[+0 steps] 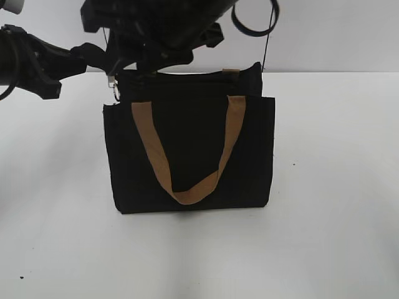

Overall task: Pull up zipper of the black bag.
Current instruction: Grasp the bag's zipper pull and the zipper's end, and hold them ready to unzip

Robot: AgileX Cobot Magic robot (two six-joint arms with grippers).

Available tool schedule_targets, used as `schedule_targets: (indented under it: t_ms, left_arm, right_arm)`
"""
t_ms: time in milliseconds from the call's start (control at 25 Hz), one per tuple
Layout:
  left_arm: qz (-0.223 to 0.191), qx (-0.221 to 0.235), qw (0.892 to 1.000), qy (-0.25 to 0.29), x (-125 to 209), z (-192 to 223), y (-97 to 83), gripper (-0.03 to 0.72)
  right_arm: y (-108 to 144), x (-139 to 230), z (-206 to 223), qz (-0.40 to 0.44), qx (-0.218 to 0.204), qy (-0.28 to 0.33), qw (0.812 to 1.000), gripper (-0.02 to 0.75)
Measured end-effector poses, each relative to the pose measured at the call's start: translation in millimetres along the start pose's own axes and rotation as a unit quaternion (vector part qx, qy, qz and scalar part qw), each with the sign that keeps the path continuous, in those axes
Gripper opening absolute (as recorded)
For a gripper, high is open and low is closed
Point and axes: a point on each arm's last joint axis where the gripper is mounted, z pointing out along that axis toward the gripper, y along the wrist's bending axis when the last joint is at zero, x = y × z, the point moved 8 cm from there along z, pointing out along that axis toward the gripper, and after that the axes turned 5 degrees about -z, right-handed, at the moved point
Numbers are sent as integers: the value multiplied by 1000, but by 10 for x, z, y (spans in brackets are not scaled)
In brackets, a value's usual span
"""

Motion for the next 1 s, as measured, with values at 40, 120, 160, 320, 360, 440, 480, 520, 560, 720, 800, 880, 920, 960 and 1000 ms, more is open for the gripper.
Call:
schedule_targets:
  t_ms: [40, 120, 160, 320, 360, 440, 480, 520, 560, 720, 800, 880, 920, 960, 1000]
  left_arm:
    - [0, 0, 1000, 0, -3, -2, 0, 36]
    - [0, 1, 1000, -1, -9, -4, -4, 36]
    - [0, 2, 1000, -2, -11, -4, -8, 36]
    - [-1, 4, 1000, -4, -17, -5, -17, 36]
    - [-1, 5, 1000, -4, -17, -5, -18, 36]
    - [-1, 6, 1000, -5, -22, -5, -24, 36]
    - [-1, 7, 1000, -6, -24, -5, -27, 36]
    - [-2, 9, 1000, -7, -29, -5, -32, 36]
    - [-2, 10, 1000, -8, -33, -5, -36, 36]
    - [-2, 20, 1000, -15, -55, -7, -68, 36]
    - [-2, 20, 1000, -15, -56, -7, -70, 36]
    - [-3, 20, 1000, -16, -57, -7, -72, 36]
    - [-3, 20, 1000, -16, -57, -7, -72, 36]
    - [-3, 20, 1000, -16, -57, -7, -72, 35]
    - [-3, 21, 1000, -16, -59, -7, -73, 35]
  right_arm:
    - [-7, 3, 84, -3, 0, 5, 1000, 332]
    - [-15, -2, 211, -9, 0, 13, 1000, 299]
    - [-31, 5, 271, -10, 1, 18, 1000, 279]
    - [-79, 24, 429, -11, 4, 27, 1000, 241]
    - [-88, 31, 458, -10, 5, 29, 1000, 239]
    - [-101, 34, 499, -7, 5, 30, 1000, 237]
    - [-108, 37, 523, -2, 6, 30, 1000, 237]
    - [-117, 45, 545, 2, 6, 31, 999, 237]
    - [-123, 51, 566, 7, 6, 32, 999, 237]
    - [-140, 54, 645, 30, 5, 28, 999, 237]
    - [-154, 32, 679, 38, 6, 20, 999, 237]
    - [-177, 19, 724, 50, 8, 13, 999, 235]
    - [-195, 24, 744, 56, 12, 13, 998, 235]
    - [-217, 26, 755, 64, 18, 12, 998, 235]
    - [-245, 30, 764, 72, 25, 12, 997, 235]
